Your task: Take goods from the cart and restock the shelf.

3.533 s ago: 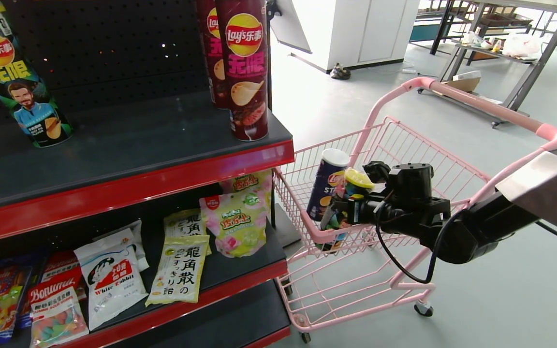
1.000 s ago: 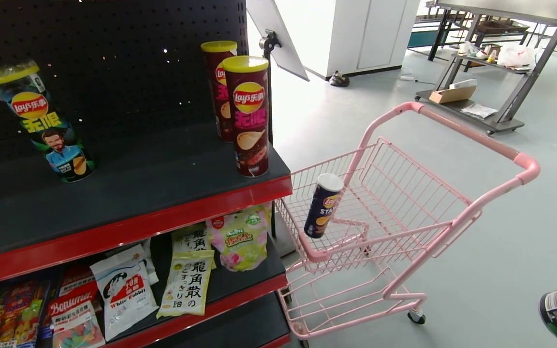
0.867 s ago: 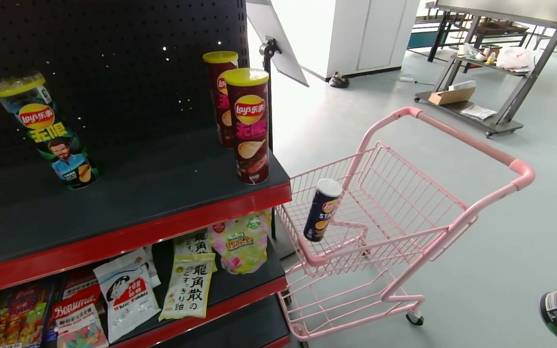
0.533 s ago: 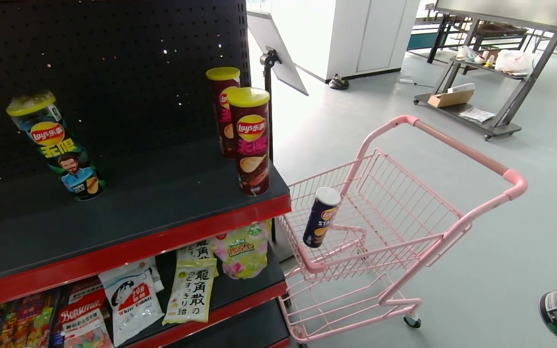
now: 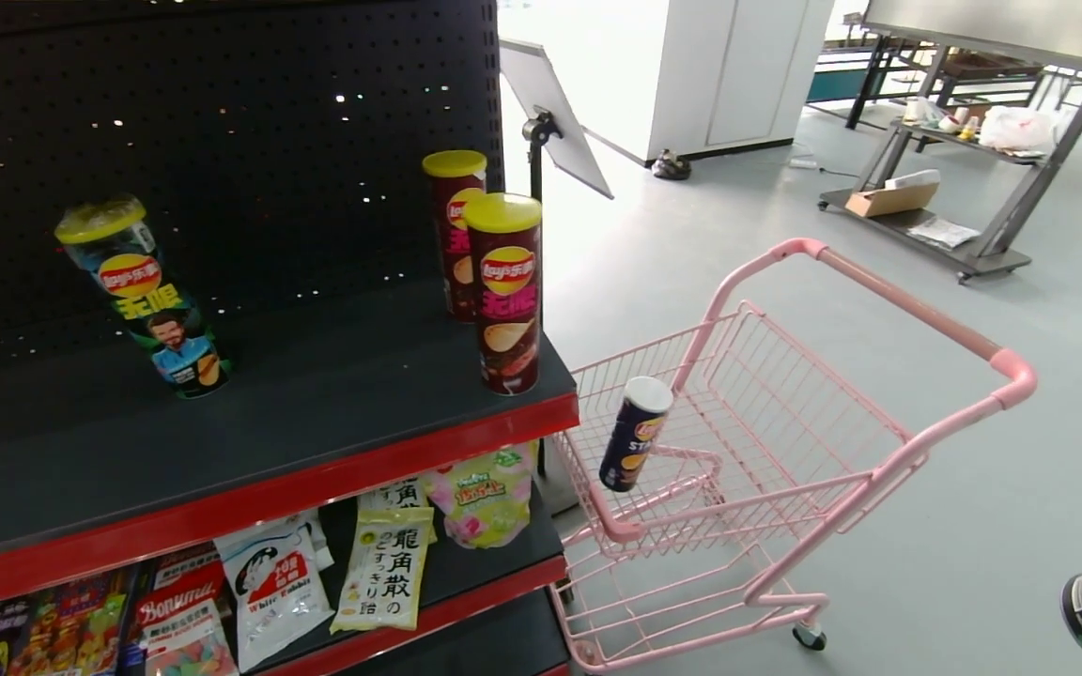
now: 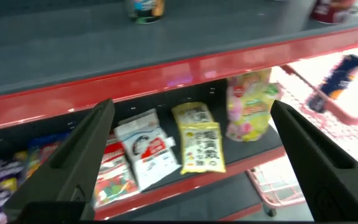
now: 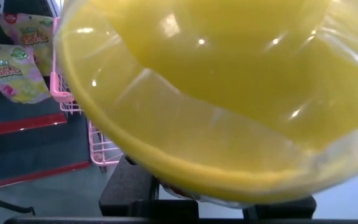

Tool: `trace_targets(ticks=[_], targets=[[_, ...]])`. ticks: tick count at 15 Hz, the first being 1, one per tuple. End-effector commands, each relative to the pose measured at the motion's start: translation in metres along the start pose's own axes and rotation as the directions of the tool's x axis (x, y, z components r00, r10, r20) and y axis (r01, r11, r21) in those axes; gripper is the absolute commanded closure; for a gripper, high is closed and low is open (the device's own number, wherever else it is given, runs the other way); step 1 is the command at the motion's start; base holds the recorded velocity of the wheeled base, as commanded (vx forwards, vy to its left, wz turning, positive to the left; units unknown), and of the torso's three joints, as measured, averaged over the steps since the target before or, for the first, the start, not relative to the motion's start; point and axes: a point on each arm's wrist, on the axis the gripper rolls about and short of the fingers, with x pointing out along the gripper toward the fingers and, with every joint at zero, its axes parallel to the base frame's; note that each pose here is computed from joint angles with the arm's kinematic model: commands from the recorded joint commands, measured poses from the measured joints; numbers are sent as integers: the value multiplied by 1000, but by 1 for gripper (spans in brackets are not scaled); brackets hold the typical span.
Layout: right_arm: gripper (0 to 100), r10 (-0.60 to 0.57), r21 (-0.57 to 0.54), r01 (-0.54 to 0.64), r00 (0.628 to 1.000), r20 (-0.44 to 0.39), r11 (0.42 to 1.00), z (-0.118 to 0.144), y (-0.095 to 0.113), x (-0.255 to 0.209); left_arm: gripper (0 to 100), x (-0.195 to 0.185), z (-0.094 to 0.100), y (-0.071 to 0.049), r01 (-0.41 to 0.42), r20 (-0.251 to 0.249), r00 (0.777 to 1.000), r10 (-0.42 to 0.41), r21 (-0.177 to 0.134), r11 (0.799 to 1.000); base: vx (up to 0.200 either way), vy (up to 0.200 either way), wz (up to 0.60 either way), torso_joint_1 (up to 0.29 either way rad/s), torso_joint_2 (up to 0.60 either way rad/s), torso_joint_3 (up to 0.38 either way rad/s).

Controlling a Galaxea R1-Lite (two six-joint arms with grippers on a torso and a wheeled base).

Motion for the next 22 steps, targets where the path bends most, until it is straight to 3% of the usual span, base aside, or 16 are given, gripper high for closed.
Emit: trace_targets(ticks=[1, 5, 7, 12, 15, 19, 22], targets=[[100, 2, -1, -2, 1000, -2, 1000, 0, 0, 0, 0, 0, 0, 0, 0, -2, 1000, 0, 0, 1000, 0, 0, 600, -2, -2, 7], [100, 4, -1, -4, 1000, -3, 1000, -3, 1, 0, 0, 0, 0, 0, 0, -2, 1000, 0, 0, 1000, 0, 0, 600, 12, 2, 1], [100, 3, -1, -3, 1000, 3, 1000, -11, 2, -4, 0, 0, 0, 0, 0, -2, 1000, 0, 0, 1000, 0, 0, 0, 0, 0, 0], [100, 54, 5, -55, 995, 83, 998, -36, 7, -21, 0, 0, 0, 0, 1, -2, 1000, -1, 0, 1000, 0, 200, 0, 0, 1, 2], [100, 57, 2, -58, 995, 84, 998, -41, 9, -22, 0, 0, 0, 0, 3, -2, 1000, -3, 0, 1000, 0, 200, 0, 4, 6, 1], [100, 89, 6, -89, 993, 84, 996, -25, 6, -17, 0, 0, 0, 0, 3, -2, 1000, -3, 0, 1000, 0, 200, 0, 4, 4, 2], [100, 231, 11, -233, 968, 96, 972, -2, 5, -6, 0, 0, 0, 0, 3, -2, 1000, -3, 0, 1000, 0, 200, 0, 4, 1, 2]])
